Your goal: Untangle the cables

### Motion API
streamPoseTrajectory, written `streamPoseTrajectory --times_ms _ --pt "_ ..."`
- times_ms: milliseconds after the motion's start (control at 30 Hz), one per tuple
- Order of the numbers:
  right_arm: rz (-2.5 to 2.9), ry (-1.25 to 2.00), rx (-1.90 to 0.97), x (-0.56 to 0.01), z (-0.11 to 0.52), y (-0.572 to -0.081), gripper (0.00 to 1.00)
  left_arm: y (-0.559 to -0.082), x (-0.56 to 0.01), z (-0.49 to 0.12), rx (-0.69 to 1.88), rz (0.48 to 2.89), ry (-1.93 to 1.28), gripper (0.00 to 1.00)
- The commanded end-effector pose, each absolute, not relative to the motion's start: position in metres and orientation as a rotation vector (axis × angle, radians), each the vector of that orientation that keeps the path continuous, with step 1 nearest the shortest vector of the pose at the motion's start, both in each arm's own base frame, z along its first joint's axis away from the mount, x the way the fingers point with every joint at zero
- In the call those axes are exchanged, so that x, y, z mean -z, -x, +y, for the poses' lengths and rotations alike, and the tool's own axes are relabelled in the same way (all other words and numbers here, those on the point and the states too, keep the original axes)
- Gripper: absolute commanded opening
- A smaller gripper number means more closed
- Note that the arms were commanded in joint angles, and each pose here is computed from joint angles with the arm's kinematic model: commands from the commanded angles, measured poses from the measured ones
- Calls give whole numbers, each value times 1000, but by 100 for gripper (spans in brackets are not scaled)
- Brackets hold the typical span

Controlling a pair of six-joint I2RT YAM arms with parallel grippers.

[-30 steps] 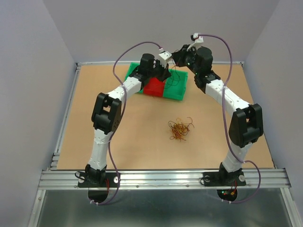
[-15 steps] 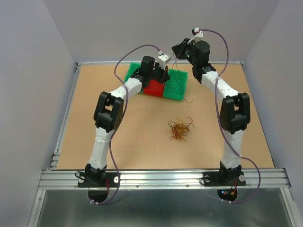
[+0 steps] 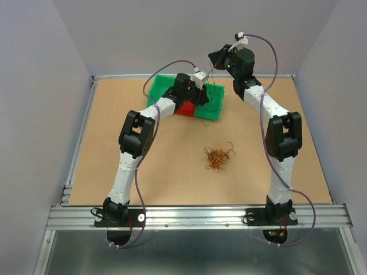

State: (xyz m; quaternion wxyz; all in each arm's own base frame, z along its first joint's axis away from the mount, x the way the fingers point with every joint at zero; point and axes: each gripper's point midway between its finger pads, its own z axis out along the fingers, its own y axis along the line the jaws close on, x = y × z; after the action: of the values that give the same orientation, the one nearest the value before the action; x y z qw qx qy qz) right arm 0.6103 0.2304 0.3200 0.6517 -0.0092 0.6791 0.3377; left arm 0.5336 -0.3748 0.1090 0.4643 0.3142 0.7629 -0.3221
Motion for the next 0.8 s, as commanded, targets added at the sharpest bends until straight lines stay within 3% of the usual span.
streamPoseTrajectory --times_ms 0,200,333,433,467,767 --pt "1402 14 -790 -368 227 -616 1 -540 -144 -359 744 1830 -752 42" --pt "1429 -13 -785 -352 227 -632 1 -525 -155 -342 712 1841 -728 73" --pt "1438 -28 -758 -348 223 -639 1 -519 -171 -319 606 1780 -657 84" --pt "1456 -31 -751 -340 224 -643 0 -515 -177 -312 608 1775 -648 84" --pt "1454 -27 -757 -341 224 -644 1 -512 -180 -313 629 1771 -658 89" --pt "1505 46 -797 -308 240 -632 0 -502 -185 -298 583 1739 -659 89"
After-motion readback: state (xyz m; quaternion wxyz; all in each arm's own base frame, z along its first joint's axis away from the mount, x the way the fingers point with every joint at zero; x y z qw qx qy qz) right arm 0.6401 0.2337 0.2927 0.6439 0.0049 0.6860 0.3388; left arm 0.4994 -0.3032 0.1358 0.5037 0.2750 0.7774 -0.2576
